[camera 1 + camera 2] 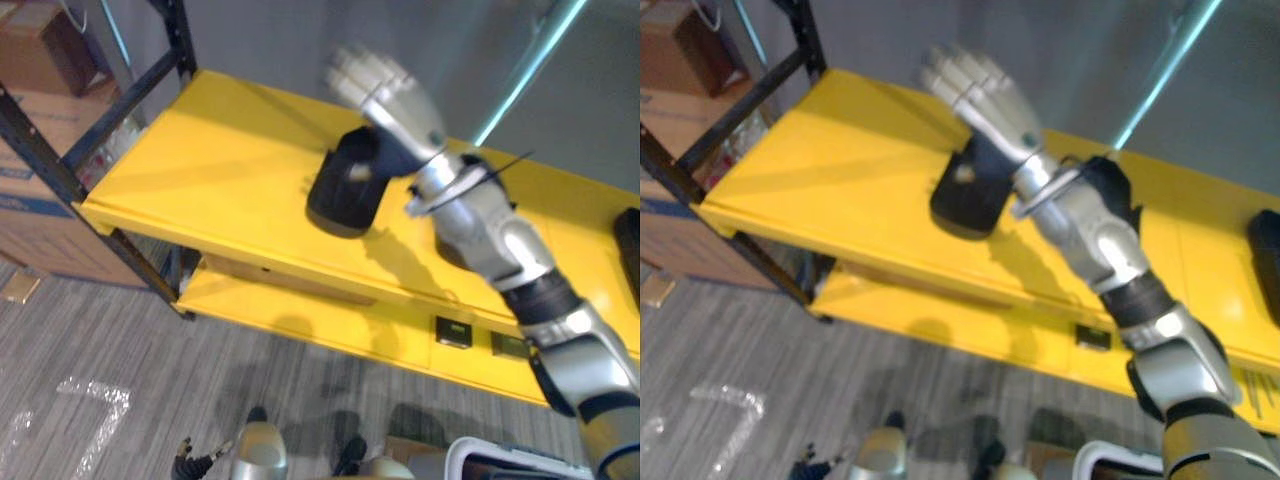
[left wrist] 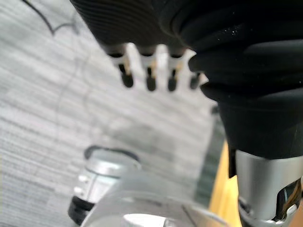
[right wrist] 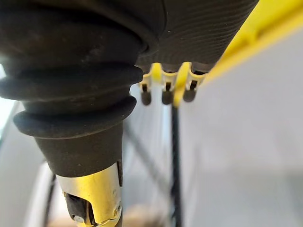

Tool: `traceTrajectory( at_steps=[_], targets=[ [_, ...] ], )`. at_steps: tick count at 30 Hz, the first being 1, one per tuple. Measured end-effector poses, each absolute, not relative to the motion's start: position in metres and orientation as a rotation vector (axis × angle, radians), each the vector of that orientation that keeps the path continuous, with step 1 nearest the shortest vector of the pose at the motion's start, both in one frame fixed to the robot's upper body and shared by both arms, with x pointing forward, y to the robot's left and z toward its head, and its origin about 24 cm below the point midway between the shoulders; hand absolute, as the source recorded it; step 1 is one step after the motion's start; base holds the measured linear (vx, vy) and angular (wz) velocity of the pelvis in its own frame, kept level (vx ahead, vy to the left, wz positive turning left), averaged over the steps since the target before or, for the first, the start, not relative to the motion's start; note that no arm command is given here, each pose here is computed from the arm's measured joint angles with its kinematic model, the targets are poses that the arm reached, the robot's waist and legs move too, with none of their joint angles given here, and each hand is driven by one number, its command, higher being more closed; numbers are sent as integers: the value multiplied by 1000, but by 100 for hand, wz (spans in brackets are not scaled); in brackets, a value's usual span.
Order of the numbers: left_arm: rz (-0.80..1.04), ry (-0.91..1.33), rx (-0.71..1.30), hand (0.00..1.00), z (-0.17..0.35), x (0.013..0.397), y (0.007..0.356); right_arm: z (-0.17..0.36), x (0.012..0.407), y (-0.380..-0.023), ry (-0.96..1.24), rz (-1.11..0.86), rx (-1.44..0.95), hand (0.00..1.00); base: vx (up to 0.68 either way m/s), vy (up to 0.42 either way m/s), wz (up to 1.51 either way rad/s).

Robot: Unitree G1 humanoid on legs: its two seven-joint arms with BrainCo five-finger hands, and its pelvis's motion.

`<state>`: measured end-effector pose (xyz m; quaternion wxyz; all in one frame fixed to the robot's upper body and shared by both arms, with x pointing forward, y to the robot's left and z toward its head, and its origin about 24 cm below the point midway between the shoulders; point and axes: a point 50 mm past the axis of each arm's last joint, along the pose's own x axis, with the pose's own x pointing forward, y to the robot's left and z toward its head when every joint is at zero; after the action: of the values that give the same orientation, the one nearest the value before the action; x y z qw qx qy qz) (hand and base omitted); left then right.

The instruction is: Walk over and take plastic housings, then place them on the shelf

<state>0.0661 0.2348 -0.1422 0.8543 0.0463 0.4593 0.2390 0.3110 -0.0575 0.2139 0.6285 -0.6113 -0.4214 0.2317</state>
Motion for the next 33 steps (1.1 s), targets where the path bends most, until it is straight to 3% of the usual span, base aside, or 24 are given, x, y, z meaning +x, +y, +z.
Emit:
traceTrajectory(
  at_steps=[6,12,20,33],
  targets=[
    [493,956,101,0,-142,67,235,184,323,-43,-708,815,-1517,0,-9,5,7],
    [513,974,95,0,-142,66,238,190,349,-53,-610,766,-1636,0,12,-7,20],
    [548,925,80,0,-135,76,245,219,361,-56,-678,632,-1740,0,2,5,14],
    [559,898,69,0,-130,85,248,211,371,-67,-495,714,-1784,0,-2,6,2]
  ],
)
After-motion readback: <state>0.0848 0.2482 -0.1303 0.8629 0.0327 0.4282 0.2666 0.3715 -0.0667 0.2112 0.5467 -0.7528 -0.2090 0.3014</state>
